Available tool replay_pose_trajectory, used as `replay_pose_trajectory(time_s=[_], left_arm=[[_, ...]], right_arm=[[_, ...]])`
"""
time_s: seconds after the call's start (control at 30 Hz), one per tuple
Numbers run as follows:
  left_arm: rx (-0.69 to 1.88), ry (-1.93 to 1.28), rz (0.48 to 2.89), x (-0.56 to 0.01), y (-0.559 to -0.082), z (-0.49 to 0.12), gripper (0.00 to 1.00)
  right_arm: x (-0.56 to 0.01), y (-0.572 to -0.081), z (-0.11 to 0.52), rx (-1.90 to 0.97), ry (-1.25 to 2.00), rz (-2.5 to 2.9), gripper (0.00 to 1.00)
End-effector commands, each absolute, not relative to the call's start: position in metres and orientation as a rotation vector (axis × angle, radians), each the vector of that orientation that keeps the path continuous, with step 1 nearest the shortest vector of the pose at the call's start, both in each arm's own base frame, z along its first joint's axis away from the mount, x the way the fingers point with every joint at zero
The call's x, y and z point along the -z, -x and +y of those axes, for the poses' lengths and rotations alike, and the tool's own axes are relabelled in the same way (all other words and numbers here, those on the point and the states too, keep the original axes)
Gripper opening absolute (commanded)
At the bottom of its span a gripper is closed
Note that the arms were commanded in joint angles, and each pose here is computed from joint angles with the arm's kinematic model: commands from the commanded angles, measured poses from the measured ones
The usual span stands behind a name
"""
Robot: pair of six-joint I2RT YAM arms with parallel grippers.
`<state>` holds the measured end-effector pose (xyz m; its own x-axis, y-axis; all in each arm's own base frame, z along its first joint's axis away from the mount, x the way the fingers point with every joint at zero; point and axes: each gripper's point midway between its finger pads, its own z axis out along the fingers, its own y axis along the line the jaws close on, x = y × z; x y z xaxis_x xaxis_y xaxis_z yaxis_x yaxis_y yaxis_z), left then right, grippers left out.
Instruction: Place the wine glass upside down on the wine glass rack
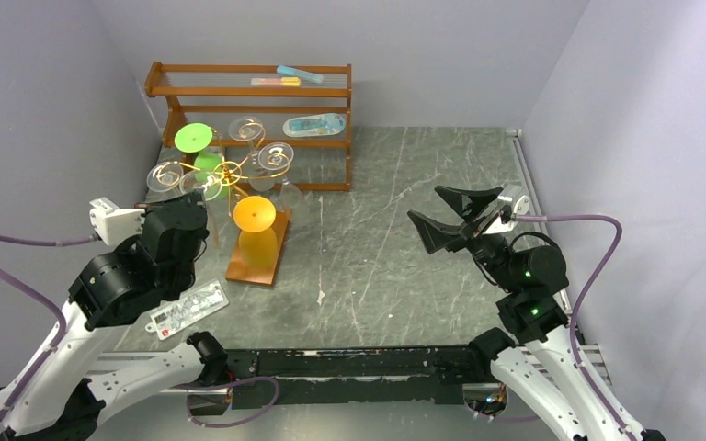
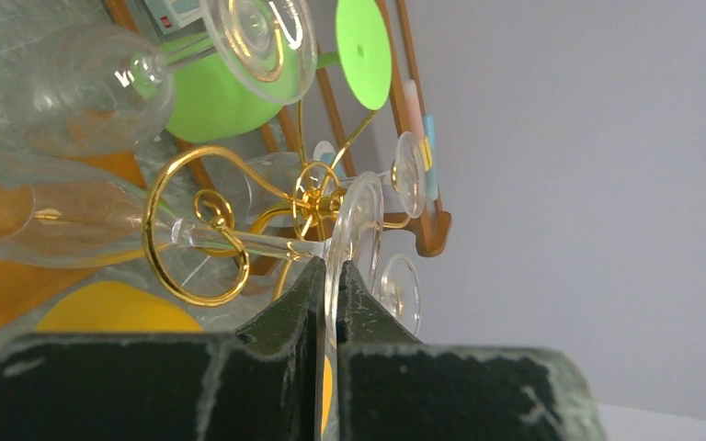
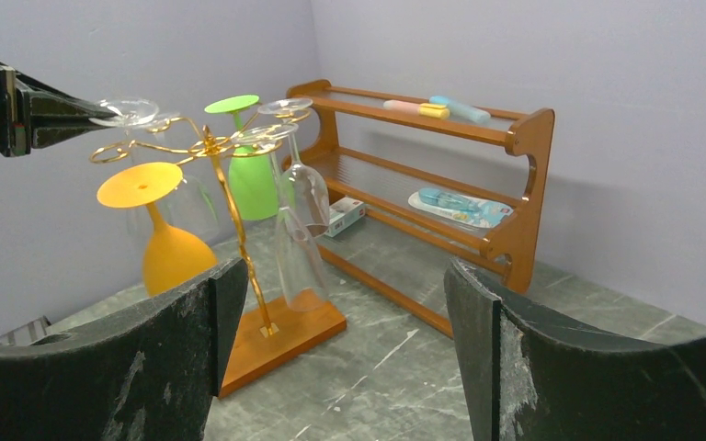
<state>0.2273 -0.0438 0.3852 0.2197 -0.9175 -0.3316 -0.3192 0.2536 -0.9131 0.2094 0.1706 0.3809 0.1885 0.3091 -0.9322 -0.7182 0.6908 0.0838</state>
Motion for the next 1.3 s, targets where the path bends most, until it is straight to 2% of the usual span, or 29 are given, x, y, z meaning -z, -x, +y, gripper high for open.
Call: replay_pose_trajectory(time_s=[0.0,0.43,1.27], left_arm=[[0.576,1.378,1.246,-0.377,-0.226,-0.027,0.05],[0.587,1.461,1.190,-0.367,-0.219,-0.016,0.05],[0.478,1.424,1.161,-0.377,-0.226,-0.012,0.05]], right_arm=[[-0.380,-0.207,0.172,-0.758,0.426,1.175,0.82],[-0.381,-0.206,0.172,-0.761,0.427,1.174,0.82],[-0.388,-0.198,0.170,-0.763,0.441,1.149,0.82]])
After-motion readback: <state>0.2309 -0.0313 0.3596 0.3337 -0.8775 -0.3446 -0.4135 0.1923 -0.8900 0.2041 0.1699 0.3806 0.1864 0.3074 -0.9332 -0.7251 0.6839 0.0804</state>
